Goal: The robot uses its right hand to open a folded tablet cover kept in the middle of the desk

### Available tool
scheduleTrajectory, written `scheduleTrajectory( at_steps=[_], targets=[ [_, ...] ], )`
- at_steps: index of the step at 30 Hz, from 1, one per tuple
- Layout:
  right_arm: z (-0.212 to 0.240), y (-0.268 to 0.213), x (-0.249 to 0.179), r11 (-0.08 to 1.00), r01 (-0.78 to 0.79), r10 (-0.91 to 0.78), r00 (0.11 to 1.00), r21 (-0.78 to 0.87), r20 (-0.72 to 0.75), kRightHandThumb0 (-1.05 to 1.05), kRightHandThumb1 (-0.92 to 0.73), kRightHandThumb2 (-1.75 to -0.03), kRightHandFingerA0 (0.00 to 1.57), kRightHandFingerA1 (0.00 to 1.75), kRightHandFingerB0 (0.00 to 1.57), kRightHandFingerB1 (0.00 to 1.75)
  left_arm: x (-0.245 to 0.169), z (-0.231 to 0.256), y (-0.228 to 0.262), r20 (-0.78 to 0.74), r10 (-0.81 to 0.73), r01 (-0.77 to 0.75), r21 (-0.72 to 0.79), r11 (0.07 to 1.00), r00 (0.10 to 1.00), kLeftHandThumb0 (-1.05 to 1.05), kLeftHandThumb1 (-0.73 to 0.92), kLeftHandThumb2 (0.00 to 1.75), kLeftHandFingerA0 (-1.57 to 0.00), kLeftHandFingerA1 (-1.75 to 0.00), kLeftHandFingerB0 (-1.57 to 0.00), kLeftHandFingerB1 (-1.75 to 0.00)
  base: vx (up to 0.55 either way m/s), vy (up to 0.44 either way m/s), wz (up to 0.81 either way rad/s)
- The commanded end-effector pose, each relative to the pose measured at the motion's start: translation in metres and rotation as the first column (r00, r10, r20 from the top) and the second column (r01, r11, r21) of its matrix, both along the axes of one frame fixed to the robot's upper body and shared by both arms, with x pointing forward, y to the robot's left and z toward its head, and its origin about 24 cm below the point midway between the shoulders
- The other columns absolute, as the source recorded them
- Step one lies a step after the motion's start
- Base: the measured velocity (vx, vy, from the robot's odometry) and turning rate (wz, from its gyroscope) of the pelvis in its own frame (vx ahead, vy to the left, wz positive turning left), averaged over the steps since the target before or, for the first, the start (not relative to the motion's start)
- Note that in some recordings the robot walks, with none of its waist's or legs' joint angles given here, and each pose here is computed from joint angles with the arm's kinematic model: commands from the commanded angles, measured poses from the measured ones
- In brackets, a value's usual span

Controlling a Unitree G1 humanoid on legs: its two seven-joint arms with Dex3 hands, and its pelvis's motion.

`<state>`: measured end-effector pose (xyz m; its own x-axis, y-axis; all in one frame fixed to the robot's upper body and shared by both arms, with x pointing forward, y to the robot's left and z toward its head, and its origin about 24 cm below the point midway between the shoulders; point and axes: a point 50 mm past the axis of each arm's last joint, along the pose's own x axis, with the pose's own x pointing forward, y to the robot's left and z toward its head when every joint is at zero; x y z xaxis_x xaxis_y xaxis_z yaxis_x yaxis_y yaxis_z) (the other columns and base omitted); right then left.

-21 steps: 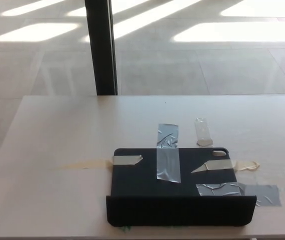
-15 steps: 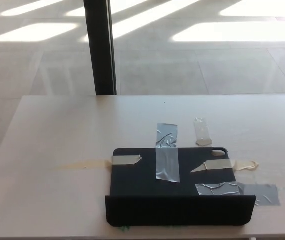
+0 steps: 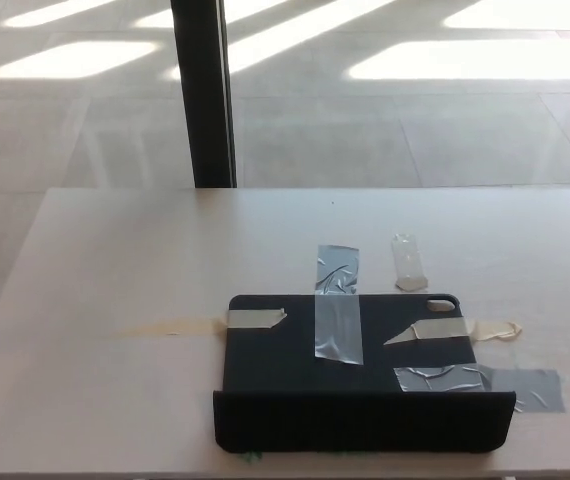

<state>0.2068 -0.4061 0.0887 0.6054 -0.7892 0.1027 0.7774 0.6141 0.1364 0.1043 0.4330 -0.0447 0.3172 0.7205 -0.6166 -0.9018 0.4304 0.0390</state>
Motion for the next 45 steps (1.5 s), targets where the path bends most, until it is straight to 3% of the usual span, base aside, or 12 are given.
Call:
scheduleTrajectory(
  at_steps=[1,4,5,8,15,19,21,24,28,29,38,45],
  targets=[
    [0.125,0.101,0.066,0.787,-0.334,0.439,0.894,-0.518,0.091,-0.34,-0.50,-0.55,0.47,0.47,0.41,0.39,-0.004,0.016,0.017,0.142,0.182,-0.178,-0.036,0.983,0.973,-0.60,0.32,0.85,-0.74,-0.89,-0.61,-0.76,0.00,0.000,0.00],
    [0.119,0.128,0.081,0.618,-0.510,0.582,0.808,-0.598,-0.087,-0.43,-0.47,-0.54,0.41,0.44,0.44,0.37,-0.006,0.014,0.016,0.134,0.189,-0.185,-0.038,0.982,0.973,-0.54,0.46,0.62,-0.72,-0.91,-0.63,-0.75,0.00,0.000,0.00],
    [0.118,0.148,0.080,0.479,-0.574,0.591,0.770,-0.664,-0.240,-0.67,-0.43,-0.79,0.38,0.52,0.37,0.45,-0.006,0.014,0.016,0.140,0.196,-0.192,-0.039,0.981,0.971,-0.59,0.31,0.84,-0.73,-0.88,-0.62,-0.77,0.00,0.000,0.00],
    [0.117,0.165,0.080,0.352,-0.618,0.604,0.724,-0.703,-0.334,-0.62,-0.51,-0.56,0.48,0.45,0.43,0.34,-0.006,0.014,0.016,0.143,0.186,-0.182,-0.042,0.982,0.972,-0.52,0.46,0.63,-0.69,-0.90,-0.64,-0.76,0.00,0.000,0.00],
    [0.096,0.214,0.096,0.027,-0.800,0.563,0.507,-0.599,-0.652,-0.68,-0.40,-0.78,0.31,0.49,0.35,0.45,-0.002,0.015,0.016,0.150,0.179,-0.174,-0.047,0.984,0.972,-0.59,0.34,0.85,-0.69,-0.86,-0.58,-0.74,0.00,0.000,0.00],
    [0.083,0.225,0.101,-0.054,-0.834,0.532,0.442,-0.550,-0.722,-0.62,-0.44,-0.55,0.35,0.39,0.39,0.34,-0.001,0.016,0.016,0.155,0.187,-0.182,-0.045,0.982,0.970,-0.53,0.46,0.63,-0.69,-0.90,-0.64,-0.75,0.00,0.000,0.00],
    [0.072,0.232,0.104,-0.112,-0.854,0.517,0.386,-0.507,-0.764,-0.62,-0.38,-0.79,0.35,0.50,0.30,0.44,0.000,0.016,0.016,0.159,0.183,-0.178,-0.049,0.983,0.970,-0.59,0.32,0.85,-0.71,-0.88,-0.59,-0.76,0.00,0.000,0.00],
    [0.059,0.239,0.107,-0.181,-0.869,0.492,0.325,-0.460,-0.808,-0.66,-0.39,-0.78,0.41,0.52,0.27,0.41,0.001,0.016,0.016,0.160,0.190,-0.183,-0.052,0.982,0.969,-0.53,0.45,0.63,-0.69,-0.92,-0.63,-0.76,0.00,0.000,0.00],
    [0.036,0.249,0.104,-0.273,-0.910,0.414,0.183,-0.313,-0.892,-0.70,-0.45,-0.55,0.32,0.41,0.37,0.32,0.003,0.018,0.017,0.170,0.184,-0.177,-0.053,0.983,0.968,-0.58,0.33,0.85,-0.69,-0.86,-0.60,-0.76,0.00,0.000,0.00],
    [0.032,0.250,0.103,-0.288,-0.912,0.402,0.161,-0.291,-0.901,-0.70,-0.40,-0.80,0.27,0.47,0.35,0.44,0.003,0.018,0.017,0.164,0.181,-0.175,-0.050,0.983,0.970,-0.60,0.34,0.85,-0.70,-0.87,-0.58,-0.75,0.00,0.000,0.00],
    [0.007,0.251,0.095,-0.381,-0.917,0.257,0.017,-0.118,-0.966,-0.74,-0.47,-0.56,0.34,0.43,0.35,0.32,0.008,0.022,0.019,0.172,0.188,-0.182,-0.050,0.982,0.967,-0.59,0.31,0.84,-0.69,-0.87,-0.51,-0.72,0.00,0.000,0.00],
    [-0.013,0.260,0.084,-0.442,-0.897,0.004,-0.007,0.005,-1.000,-0.68,-0.37,-0.86,0.64,1.15,0.27,0.46,0.010,0.023,0.019,0.173,0.175,-0.170,-0.047,0.984,0.969,-0.60,0.32,0.84,-0.68,-0.86,-0.54,-0.73,0.00,0.000,0.00]
  ],
)
